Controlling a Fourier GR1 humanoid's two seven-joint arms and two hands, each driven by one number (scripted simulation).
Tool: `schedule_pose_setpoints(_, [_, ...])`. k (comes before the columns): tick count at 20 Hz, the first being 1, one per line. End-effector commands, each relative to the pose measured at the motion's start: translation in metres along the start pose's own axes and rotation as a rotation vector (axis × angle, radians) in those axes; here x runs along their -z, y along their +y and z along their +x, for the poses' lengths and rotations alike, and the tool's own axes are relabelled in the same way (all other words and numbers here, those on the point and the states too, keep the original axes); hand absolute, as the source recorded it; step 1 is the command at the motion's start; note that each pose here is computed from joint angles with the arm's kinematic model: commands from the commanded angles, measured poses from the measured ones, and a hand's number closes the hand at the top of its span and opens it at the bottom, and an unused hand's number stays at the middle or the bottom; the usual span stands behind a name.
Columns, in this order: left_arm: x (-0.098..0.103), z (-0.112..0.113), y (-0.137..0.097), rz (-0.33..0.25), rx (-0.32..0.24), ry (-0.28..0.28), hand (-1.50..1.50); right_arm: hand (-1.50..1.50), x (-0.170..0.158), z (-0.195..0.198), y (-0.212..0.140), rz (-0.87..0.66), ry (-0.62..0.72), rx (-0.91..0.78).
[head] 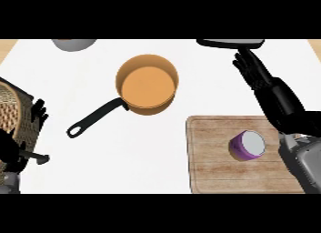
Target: Pick the can from the cutting board and place it in the pot
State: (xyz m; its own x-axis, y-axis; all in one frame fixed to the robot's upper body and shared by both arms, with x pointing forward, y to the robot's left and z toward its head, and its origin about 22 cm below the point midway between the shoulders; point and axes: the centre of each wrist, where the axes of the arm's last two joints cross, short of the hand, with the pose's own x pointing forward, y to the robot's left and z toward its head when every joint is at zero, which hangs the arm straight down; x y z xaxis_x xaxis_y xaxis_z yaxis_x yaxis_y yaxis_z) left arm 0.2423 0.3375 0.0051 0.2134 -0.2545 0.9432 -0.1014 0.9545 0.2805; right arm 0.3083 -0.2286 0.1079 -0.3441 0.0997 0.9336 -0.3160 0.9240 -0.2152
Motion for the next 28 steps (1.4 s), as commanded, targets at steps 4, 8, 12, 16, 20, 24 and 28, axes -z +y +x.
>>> schedule_pose_setpoints(4, [0.003,0.002,-0.038,-0.216,-0.061,-0.011,0.00,1.50,-0.028,-0.015,0.021,0.298,0.214,-0.068])
schedule_pose_setpoints(8, [-0.023,-0.044,-0.017,-0.341,-0.097,0.049,0.00,1.50,-0.017,0.009,-0.039,-0.009,0.064,-0.485])
schedule_pose_setpoints(12, [-0.024,-0.055,-0.021,-0.322,-0.082,0.019,0.00,-1.50,-0.023,0.006,0.004,-0.100,-0.203,-0.211])
schedule_pose_setpoints(16, [-0.027,-0.068,-0.012,-0.329,-0.038,0.015,0.00,-1.50,-0.029,0.024,0.005,-0.049,-0.297,-0.181])
schedule_pose_setpoints(20, [-0.031,-0.075,-0.003,-0.334,-0.006,0.003,0.00,-1.50,-0.039,0.029,-0.013,0.043,-0.128,-0.263])
schedule_pose_setpoints(24, [-0.035,-0.080,0.005,-0.349,0.034,-0.013,0.00,-1.50,-0.047,0.032,-0.021,0.095,0.048,-0.329])
schedule_pose_setpoints(28, [-0.032,-0.077,0.009,-0.365,0.050,-0.036,0.00,-1.50,-0.051,0.032,-0.023,0.125,0.173,-0.296])
